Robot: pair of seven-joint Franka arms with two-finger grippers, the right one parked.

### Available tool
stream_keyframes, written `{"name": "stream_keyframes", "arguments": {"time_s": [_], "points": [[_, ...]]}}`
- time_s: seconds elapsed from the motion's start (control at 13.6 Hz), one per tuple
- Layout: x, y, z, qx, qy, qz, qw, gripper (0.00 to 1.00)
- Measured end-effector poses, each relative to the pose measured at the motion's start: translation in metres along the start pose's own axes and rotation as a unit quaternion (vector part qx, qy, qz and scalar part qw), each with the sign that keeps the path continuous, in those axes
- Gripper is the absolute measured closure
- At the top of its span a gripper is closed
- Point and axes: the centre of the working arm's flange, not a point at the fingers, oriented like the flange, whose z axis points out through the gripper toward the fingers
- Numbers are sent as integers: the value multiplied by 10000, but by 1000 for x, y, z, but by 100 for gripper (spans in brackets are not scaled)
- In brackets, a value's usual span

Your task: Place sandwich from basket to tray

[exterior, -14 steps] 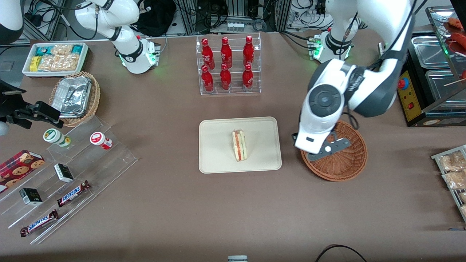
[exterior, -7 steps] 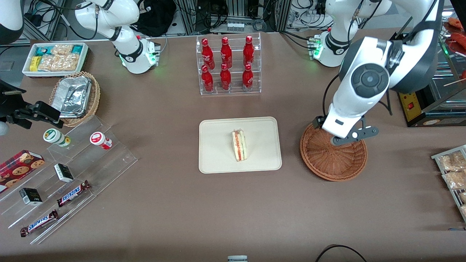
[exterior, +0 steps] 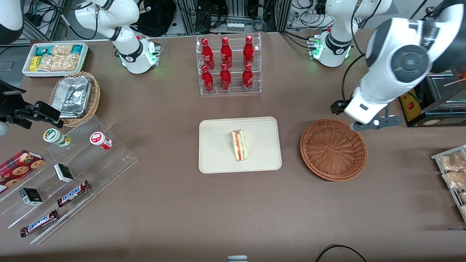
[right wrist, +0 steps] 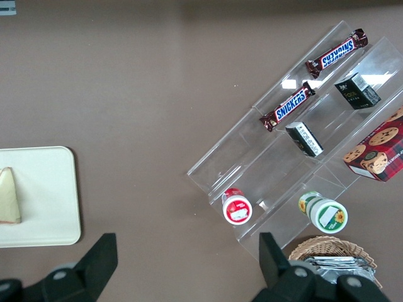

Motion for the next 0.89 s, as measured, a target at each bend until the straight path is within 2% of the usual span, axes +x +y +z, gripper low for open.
{"name": "stream_keyframes", "arguments": {"time_s": [0.22, 0.37, 0.66, 0.89], "points": [[-6, -39, -10, -39, -238, 223, 9995, 0], [-10, -57, -21, -71, -284, 359, 9989, 0], [-14, -94, -46, -176, -225, 483, 9984, 0], [-16, -103, -65, -218, -46, 450, 9987, 0]]}}
